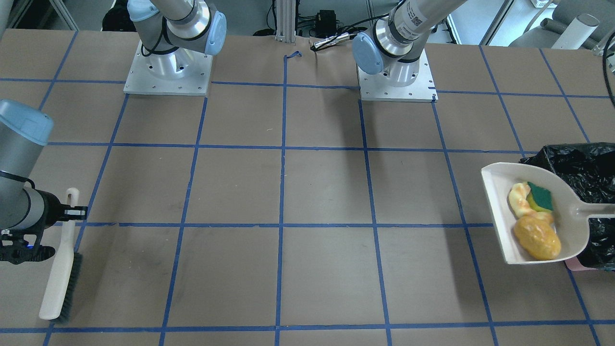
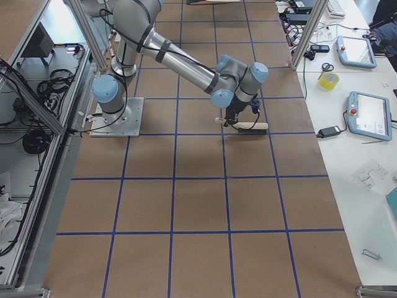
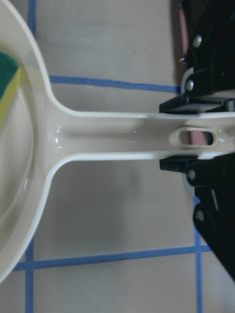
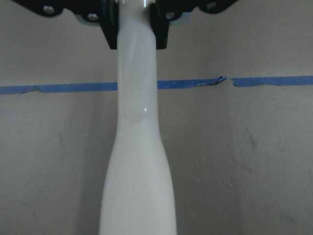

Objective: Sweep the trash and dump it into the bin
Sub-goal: 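Tilt the dustpan over the black bin with the left gripper to dump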

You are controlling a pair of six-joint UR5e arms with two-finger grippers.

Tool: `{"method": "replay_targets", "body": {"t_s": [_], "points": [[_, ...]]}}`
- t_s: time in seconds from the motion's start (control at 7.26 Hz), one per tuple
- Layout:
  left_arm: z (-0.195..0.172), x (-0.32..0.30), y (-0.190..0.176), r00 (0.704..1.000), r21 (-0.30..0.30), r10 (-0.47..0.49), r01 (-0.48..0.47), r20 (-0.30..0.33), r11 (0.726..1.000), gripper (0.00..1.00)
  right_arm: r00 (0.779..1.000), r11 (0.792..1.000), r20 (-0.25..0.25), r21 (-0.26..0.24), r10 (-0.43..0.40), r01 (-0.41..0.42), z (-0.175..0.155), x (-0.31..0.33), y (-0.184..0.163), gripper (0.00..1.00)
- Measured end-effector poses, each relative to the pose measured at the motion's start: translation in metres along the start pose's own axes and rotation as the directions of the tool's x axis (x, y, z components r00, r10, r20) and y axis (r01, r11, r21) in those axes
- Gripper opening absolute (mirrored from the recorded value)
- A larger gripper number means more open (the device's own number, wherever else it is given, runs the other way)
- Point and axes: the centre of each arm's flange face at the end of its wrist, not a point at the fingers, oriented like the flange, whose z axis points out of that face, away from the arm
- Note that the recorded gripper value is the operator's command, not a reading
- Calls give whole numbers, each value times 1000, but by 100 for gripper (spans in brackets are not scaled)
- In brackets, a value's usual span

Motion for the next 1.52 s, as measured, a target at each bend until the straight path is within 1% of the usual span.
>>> {"method": "replay_targets", "body": {"t_s": [0.28,0.41,0.55,0.69,0.96,1.1,1.24,1.52], "points": [[-16,46,76,999,-10,47,-47,8,999,0,1000,1000,24,14,-4,4,-5,-4,7,0],[-23,64,107,997,-27,76,-75,10,997,0,999,1000,34,14,-8,8,2,-8,11,0],[-30,75,127,994,-51,112,-111,10,992,0,999,1000,34,20,-10,9,7,-10,12,0],[-34,81,143,988,-75,153,-151,9,986,0,1000,1000,27,28,-10,10,9,-10,12,0],[-34,88,175,979,-118,204,-202,2,972,0,1000,999,13,48,-1,1,6,-6,11,0],[-34,89,187,975,-152,220,-219,-9,964,0,1000,998,8,64,5,-6,4,-4,10,0],[-32,89,198,972,-192,234,-235,-28,953,0,1000,998,10,69,8,-8,4,-3,10,0],[-27,86,208,963,-272,260,-268,-64,924,0,1000,998,14,66,0,-1,7,-4,10,0]]}}
